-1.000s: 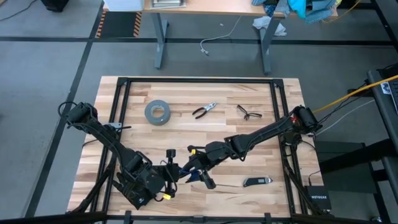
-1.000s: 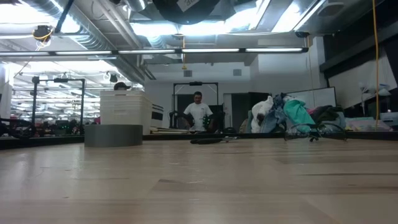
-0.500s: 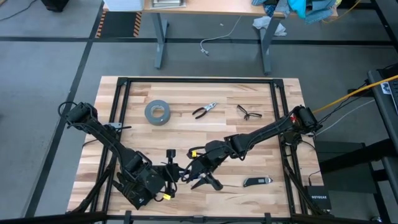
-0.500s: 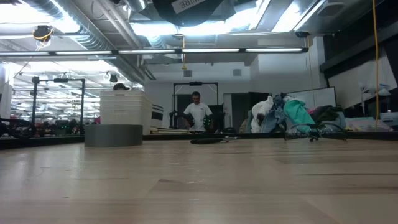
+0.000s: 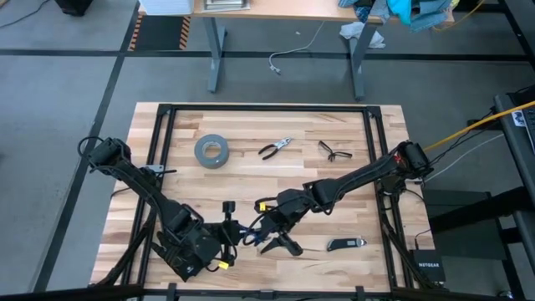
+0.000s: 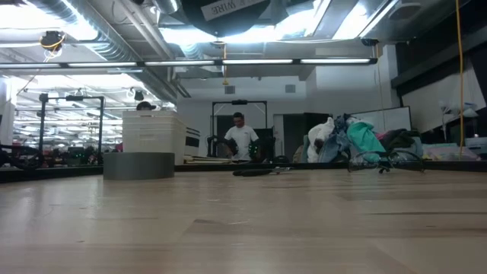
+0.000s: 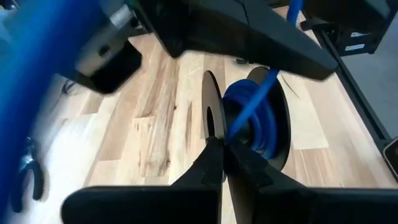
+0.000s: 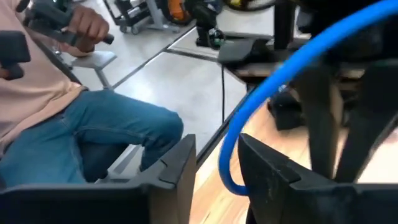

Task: Coil cords
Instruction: Coil the blue wire cable onto the black spool

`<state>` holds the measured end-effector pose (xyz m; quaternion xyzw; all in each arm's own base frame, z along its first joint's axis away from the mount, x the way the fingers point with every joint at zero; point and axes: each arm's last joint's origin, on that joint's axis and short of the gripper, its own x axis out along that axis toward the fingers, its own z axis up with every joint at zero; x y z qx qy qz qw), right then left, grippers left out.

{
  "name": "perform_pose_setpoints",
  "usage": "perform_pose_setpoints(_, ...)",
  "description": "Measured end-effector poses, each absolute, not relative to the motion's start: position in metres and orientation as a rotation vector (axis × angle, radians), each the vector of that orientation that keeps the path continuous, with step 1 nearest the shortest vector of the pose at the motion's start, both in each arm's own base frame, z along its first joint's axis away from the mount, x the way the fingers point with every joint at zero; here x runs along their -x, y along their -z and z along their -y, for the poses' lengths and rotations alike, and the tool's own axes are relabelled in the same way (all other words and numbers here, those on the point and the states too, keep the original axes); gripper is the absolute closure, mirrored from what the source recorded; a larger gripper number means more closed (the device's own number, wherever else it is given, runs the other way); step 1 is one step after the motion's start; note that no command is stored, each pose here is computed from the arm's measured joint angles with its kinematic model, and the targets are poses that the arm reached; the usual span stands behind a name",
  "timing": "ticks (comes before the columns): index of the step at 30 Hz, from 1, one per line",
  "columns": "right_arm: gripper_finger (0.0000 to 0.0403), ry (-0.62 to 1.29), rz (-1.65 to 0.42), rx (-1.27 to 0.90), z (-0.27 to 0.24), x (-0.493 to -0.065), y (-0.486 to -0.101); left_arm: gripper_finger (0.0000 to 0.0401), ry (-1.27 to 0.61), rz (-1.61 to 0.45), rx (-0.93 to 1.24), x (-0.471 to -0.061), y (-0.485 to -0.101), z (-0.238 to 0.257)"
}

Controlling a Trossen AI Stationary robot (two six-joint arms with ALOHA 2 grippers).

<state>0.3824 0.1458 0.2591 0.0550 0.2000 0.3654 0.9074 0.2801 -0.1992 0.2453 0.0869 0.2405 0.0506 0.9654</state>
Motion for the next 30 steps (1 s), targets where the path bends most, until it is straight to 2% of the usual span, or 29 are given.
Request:
perform_pose_setpoints(11,0.0394,-0.671,-0.493,-0.074,-0.137,-0.364,-0.276,0.0401,-0.094,-0.490,-0.173,-0.278,-0.245,0.202)
perform_pose_setpoints(18,0.0370,-0.602,-0.607,-0.059,-0.132,-0.352,-0.277,0.0401,-0.090,-0.492,-0.176,-0.277,-0.245,0.203)
perform_pose_setpoints(30,0.0383,-0.556,-0.738,-0.049,-0.133,-0.344,-0.267,0.0401,-0.077,-0.487,-0.174,-0.273,-0.248,0.205)
